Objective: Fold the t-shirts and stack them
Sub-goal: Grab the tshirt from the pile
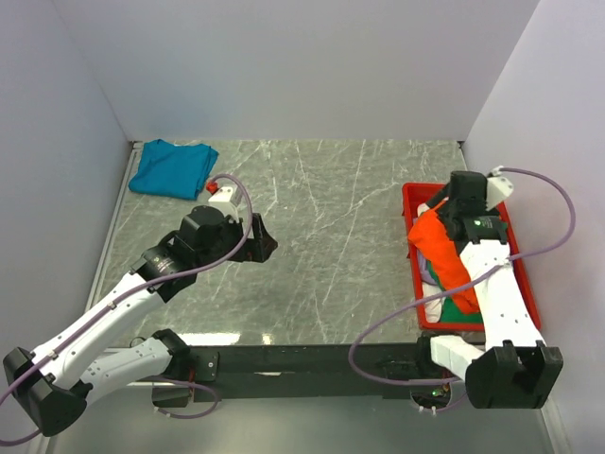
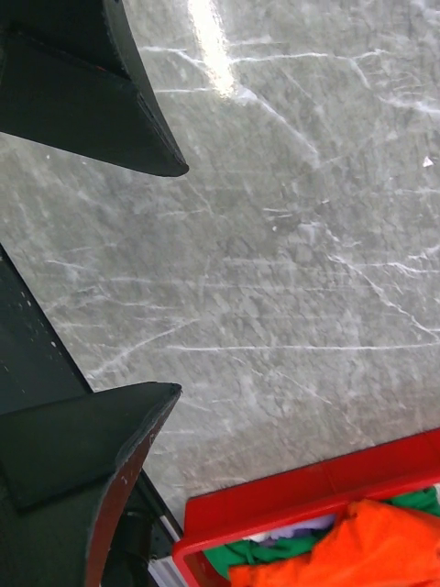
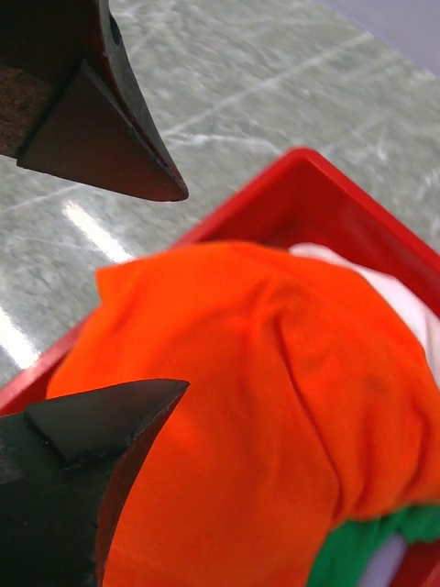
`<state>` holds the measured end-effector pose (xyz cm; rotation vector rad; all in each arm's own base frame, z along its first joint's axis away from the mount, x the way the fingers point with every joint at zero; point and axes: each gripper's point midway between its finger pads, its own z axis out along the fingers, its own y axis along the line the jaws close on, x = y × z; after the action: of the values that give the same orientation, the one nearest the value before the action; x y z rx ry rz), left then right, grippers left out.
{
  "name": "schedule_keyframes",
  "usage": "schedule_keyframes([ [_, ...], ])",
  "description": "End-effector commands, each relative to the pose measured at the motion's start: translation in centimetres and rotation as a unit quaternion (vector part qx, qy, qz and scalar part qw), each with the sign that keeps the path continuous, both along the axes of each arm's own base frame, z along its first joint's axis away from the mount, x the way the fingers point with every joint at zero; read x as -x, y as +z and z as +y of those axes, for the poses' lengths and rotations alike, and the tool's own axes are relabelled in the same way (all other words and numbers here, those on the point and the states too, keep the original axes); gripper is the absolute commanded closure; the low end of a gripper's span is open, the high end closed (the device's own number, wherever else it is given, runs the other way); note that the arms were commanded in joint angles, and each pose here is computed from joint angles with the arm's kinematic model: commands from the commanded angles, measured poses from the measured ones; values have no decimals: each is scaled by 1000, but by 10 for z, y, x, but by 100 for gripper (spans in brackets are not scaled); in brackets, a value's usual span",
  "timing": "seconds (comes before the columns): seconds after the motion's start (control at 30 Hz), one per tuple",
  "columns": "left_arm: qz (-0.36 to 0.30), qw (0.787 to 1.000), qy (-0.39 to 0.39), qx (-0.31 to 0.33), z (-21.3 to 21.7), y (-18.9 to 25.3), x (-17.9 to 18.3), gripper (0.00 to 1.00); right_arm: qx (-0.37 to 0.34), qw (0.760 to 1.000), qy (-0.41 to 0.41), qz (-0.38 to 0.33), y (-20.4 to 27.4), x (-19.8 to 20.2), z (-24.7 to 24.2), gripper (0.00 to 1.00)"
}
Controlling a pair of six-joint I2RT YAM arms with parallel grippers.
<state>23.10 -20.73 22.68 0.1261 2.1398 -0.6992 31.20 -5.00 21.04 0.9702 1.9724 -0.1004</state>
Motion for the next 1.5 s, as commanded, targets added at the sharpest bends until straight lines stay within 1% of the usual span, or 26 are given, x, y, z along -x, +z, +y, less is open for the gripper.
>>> schedule_keyframes([
  [0.0,-16,1000,-6,-13,3,7,-2,1,-5,1000,-17,10,-4,3,-15,16],
  [0.1,-9,1000,-13,-13,0,2,-1,1,-15,1000,-9,1,-13,-10,-14,16],
  [0.23,-4,1000,-15,-12,0,-1,2,1,-26,999,-9,32,-37,-27,-15,17],
  [0.33,-7,1000,-11,-13,3,-1,4,1,-23,999,-16,43,-45,-35,-19,18],
  [0.43,-11,1000,-3,-19,7,-2,2,0,-18,998,-26,52,-54,-35,-23,20],
  [0.5,-12,1000,3,-22,10,-2,1,1,-15,998,-29,60,-59,-35,-25,27],
  [0.53,-11,1000,2,-24,9,-3,1,1,-12,998,-27,62,-59,-34,-25,31],
  [0.57,-9,1000,3,-24,9,-4,0,1,-13,998,-29,61,-58,-33,-26,42],
  [0.63,-8,1000,2,-23,7,-4,0,1,-8,998,-31,51,-49,-30,-27,62],
  [0.67,-7,1000,1,-22,7,-4,0,0,-6,999,-31,45,-44,-29,-27,82],
  [0.7,-7,1000,-1,-20,5,-3,0,1,-1,999,-29,31,-32,-27,-28,88],
  [0.83,-3,1000,1,-19,5,-5,-2,0,7,1000,-18,10,-3,-25,-27,100],
  [0.97,-4,1000,4,-17,4,-3,-3,1,3,999,1,-32,31,-25,-20,100],
  [1.07,-7,1000,12,-16,6,2,-5,1,-1,997,22,-72,69,-24,-13,100],
  [1.1,-10,1000,13,-14,7,5,-6,1,1,995,29,-96,94,-24,-10,100],
  [1.17,-13,1000,19,-10,8,8,-7,0,1,991,50,-123,122,-22,-1,100],
  [1.2,-16,1000,20,-6,8,11,-7,1,5,986,58,-157,154,-21,3,100],
  [1.27,-19,1000,20,1,7,14,-7,1,5,979,82,-186,185,-19,17,100],
  [1.3,-22,1000,21,5,6,18,-7,1,8,969,96,-226,222,-14,24,100],
  [1.33,-24,999,23,10,6,21,-8,0,9,965,104,-242,238,-12,28,100],
  [1.37,-25,999,24,12,6,22,-8,0,3,958,134,-254,251,-13,47,100],
  [1.4,-27,999,25,15,6,25,-9,1,4,946,146,-289,285,-5,54,100],
  [1.43,-26,999,28,17,6,26,-9,0,1,939,161,-304,300,-1,64,100],
  [1.47,-28,999,32,20,7,28,-10,1,-6,927,187,-326,323,3,81,100],
])
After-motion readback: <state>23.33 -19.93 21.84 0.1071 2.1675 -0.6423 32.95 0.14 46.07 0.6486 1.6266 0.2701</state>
